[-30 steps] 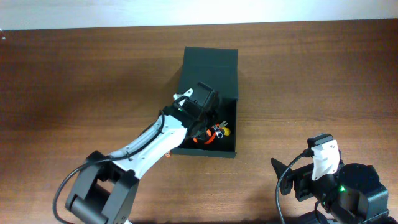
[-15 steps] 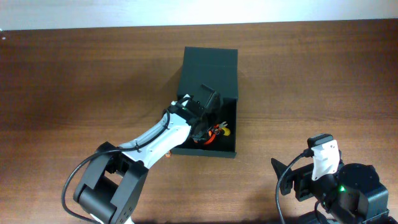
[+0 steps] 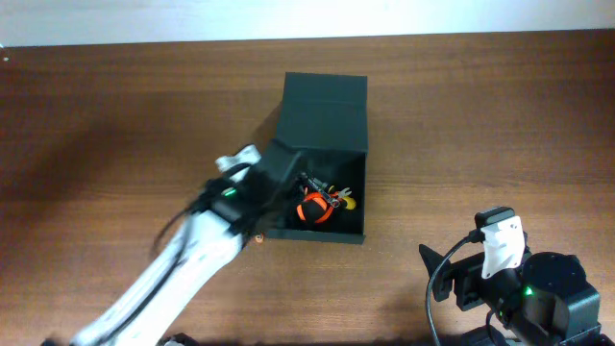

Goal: Pack container
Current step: 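Carry the wrench into the box and release it, then move the left gripper to the orange socket rail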

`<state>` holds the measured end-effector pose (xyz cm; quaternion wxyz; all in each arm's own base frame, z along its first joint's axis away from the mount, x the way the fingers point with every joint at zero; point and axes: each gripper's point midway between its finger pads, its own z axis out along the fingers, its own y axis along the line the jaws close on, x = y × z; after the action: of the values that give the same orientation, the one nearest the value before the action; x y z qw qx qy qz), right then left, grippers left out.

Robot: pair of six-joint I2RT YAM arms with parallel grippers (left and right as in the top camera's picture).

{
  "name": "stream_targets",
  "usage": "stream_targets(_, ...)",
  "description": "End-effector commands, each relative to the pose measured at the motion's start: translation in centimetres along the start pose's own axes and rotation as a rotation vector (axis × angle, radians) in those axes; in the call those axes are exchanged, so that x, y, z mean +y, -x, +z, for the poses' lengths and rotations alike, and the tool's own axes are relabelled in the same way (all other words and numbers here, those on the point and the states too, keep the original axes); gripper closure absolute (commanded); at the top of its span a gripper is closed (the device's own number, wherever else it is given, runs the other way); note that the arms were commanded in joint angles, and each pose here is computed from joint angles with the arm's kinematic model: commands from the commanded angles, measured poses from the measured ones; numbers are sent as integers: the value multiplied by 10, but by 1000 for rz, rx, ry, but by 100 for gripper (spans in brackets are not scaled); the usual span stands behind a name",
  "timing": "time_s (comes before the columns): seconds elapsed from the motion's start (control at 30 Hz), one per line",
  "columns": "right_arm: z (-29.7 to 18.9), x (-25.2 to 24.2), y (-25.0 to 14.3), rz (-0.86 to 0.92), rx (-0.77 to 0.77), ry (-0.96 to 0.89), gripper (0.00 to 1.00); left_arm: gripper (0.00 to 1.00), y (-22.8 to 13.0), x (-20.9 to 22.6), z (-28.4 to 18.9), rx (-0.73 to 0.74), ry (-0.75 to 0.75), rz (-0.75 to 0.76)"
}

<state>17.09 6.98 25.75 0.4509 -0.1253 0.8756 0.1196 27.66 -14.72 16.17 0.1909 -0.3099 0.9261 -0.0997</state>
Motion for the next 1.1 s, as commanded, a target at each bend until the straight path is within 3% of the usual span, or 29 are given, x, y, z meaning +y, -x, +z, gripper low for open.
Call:
stream_targets(0.0,-1,-1,1,12,-6,-6,1,36,28,31,-16,-99,79,-13)
stream_targets(0.17,-1,-1,1,12,-6,-6,1,24,39,63,-11,-101,148,-29)
stream_targets(0.37,-1,-1,1,12,-6,-6,1,23,37,92,24,-36,216,-79)
stream_targets(0.5,-1,-1,1,12,-7,-6,1,21,33,86,64,56,180,-21)
stream_targets(0.7,-1,-1,1,12,-6,-6,1,4,29,69,105,123,135,53)
stream_targets(1.07,-1,-1,1,12,-6,-6,1,6,17,68,144,192,146,48)
